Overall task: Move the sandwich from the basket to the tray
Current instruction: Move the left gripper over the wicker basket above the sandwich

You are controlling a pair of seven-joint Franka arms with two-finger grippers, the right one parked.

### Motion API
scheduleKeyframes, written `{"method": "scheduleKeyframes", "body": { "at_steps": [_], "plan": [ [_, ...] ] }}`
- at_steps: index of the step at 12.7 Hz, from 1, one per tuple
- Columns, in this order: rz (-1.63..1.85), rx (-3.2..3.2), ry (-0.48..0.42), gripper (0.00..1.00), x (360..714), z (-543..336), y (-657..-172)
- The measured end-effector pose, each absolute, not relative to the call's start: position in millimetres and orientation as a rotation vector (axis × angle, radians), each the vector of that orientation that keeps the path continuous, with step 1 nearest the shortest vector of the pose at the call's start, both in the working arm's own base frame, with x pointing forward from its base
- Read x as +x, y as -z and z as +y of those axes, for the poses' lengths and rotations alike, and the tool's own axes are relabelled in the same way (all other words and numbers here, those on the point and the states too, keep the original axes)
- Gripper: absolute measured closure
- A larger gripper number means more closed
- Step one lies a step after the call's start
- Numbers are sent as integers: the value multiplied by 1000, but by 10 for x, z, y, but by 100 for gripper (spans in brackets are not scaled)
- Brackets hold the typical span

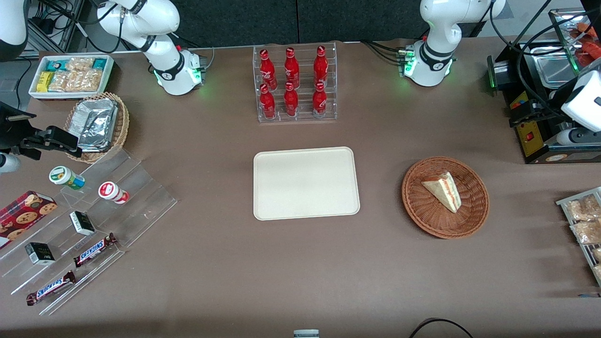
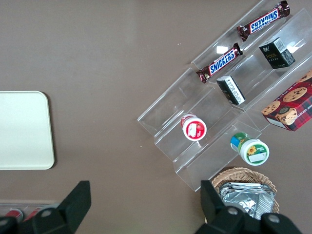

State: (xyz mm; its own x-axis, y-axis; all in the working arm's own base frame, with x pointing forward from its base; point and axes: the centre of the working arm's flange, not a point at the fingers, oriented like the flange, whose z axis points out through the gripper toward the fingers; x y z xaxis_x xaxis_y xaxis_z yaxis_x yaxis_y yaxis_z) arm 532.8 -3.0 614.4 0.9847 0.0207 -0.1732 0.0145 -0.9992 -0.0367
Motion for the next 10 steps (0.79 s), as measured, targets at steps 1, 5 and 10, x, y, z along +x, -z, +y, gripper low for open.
{"method": "scheduleKeyframes", "body": {
  "at_steps": [1, 5, 10],
  "plan": [
    [-23, -3095, -269, 0, 5326, -33, -6149],
    [-9, -3093, -285, 0, 5346, -52, -6083],
    [-46, -3092, -276, 0, 5485, -62, -5293]
  ]
}}
